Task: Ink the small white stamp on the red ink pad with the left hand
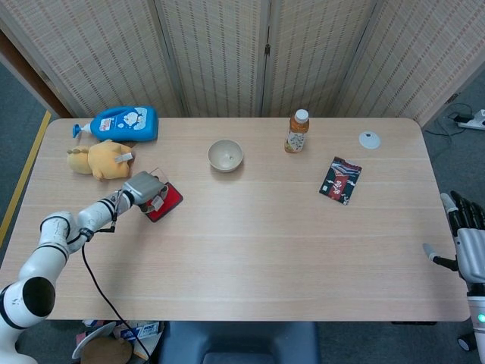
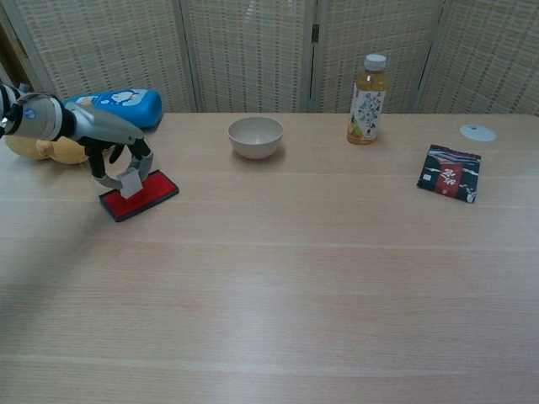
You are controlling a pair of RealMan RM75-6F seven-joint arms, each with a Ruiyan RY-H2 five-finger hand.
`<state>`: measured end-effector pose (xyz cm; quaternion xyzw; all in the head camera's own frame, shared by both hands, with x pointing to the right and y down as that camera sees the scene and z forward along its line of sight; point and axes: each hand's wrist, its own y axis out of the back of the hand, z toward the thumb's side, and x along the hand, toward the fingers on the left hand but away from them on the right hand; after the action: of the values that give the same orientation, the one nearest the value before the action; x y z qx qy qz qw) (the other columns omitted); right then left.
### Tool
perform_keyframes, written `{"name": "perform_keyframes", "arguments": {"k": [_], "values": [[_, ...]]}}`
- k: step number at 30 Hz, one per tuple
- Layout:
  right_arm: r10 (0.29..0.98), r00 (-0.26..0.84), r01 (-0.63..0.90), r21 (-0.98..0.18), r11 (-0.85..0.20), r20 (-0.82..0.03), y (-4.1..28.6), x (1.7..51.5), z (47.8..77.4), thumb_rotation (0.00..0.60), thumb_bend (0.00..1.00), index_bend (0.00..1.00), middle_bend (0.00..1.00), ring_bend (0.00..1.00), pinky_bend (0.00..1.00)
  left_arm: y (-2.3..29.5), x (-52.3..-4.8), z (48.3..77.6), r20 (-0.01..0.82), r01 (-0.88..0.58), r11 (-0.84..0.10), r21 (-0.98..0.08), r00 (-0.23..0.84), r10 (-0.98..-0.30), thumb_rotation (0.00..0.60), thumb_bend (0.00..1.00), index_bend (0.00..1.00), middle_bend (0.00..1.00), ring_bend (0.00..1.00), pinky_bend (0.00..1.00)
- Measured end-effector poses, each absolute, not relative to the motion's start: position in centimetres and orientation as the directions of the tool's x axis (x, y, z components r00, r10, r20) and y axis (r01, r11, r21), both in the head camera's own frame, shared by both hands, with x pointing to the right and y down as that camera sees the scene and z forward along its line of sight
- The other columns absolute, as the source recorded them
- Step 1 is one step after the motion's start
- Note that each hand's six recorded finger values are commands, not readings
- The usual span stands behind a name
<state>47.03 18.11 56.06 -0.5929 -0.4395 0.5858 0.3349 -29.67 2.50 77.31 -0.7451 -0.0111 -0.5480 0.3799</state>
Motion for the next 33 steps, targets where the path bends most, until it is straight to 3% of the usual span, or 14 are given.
{"name": "perform_keyframes", "arguments": {"k": [17,33], "values": [[0.917,-0.044,0.139,-0.911,-0.388,-0.397,18.5,46.6,55.6,0.6,0.21,0.0,0.0,0.0,0.0,2.6,-29.6,76.1,0.806,0.416,-0.703,-0.577,0.431,-0.406,0.6,0.33,0.57,0.49,0.28,0.42],[0.889,0.051,0.184,-0.87,-0.457,-0.456,19.1,45.6,55.8,0.6,0.21,0.0,0.0,0.0,0.0,5.1,-28.8,71.9,0.775,0.414,-0.666,-0.62,0.454,-0.439,0.6,0.33,0.56,0.49,0.28,0.42]]}}
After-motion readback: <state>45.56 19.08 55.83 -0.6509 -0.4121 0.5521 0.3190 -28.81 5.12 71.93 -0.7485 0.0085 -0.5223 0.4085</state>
